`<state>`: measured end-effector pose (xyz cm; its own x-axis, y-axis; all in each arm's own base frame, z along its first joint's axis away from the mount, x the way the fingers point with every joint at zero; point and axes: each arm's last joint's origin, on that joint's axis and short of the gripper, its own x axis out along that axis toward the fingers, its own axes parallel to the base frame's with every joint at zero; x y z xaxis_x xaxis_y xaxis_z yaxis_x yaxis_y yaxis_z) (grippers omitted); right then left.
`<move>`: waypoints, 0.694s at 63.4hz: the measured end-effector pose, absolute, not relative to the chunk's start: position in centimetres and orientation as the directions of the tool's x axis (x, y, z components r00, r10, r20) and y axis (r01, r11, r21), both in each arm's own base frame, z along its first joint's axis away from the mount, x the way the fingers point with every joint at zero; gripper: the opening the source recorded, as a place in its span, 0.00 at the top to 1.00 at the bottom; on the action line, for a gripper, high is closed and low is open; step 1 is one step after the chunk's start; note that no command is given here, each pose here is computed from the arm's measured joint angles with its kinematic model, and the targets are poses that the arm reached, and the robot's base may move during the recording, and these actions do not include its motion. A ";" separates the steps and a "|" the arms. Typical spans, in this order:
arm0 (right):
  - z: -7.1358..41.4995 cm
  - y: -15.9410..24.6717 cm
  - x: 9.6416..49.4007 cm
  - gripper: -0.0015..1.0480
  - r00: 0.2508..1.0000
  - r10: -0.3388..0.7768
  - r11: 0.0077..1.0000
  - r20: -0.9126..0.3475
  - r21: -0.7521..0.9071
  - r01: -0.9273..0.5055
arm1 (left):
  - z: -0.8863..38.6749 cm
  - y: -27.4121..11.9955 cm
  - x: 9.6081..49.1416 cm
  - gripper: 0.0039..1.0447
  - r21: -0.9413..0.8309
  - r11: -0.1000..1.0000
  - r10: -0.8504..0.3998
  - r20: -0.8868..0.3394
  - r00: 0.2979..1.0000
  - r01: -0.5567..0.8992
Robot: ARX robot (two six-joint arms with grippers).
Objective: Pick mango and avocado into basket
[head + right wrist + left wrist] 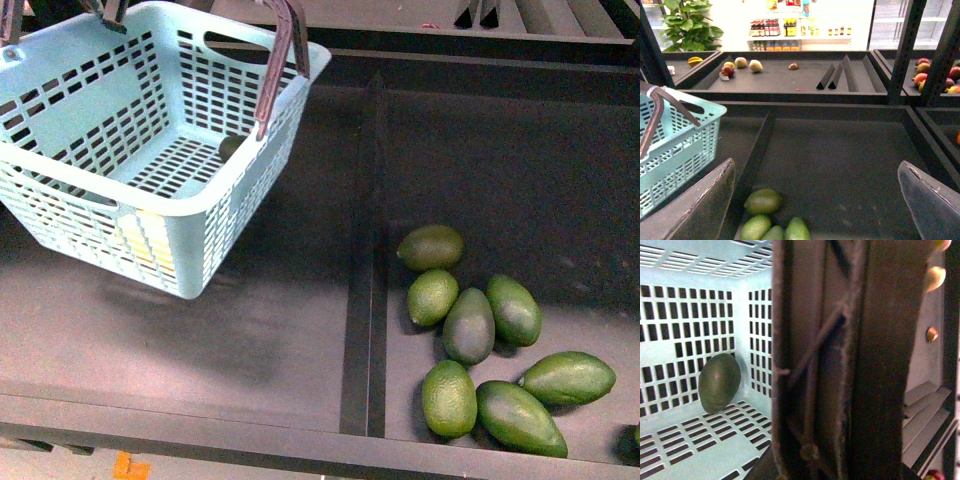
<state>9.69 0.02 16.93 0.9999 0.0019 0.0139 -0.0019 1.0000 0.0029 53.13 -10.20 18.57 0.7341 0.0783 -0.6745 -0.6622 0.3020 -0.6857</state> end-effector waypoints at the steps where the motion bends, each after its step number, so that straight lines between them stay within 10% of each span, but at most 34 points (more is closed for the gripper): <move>1: 16.9 0.0 9.7 0.08 1.000 0.002 1.000 0.014 0.003 -0.002 | 18.5 -10.0 53.3 0.87 -0.688 0.294 0.082 -0.674 0.734 -0.664; 32: 16.9 0.0 9.7 0.08 1.000 0.002 1.000 0.014 0.003 -0.002 | 14.2 -6.3 53.0 0.87 -0.690 0.124 0.066 -0.712 0.700 -0.713; 34: 16.9 0.0 9.7 0.08 1.000 0.002 1.000 0.014 0.002 -0.002 | 14.1 -6.2 52.8 0.83 -0.686 0.121 0.059 -0.717 0.695 -0.718; 35: 16.9 0.0 9.7 0.08 1.000 0.002 1.000 0.014 0.003 -0.002 | 13.9 -6.0 52.0 0.63 -0.667 0.118 0.071 -0.733 0.676 -0.736; 44: 16.9 0.0 9.7 0.08 1.000 0.002 1.000 0.014 0.003 -0.002 | 14.2 -5.6 50.6 0.37 -0.652 0.127 0.137 -0.735 0.664 -0.748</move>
<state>9.69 0.02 16.93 0.9999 0.0019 0.0139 -0.0019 1.0000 0.0029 50.56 -5.62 14.20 0.6640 0.1366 -0.7352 -0.7477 0.1274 -0.6517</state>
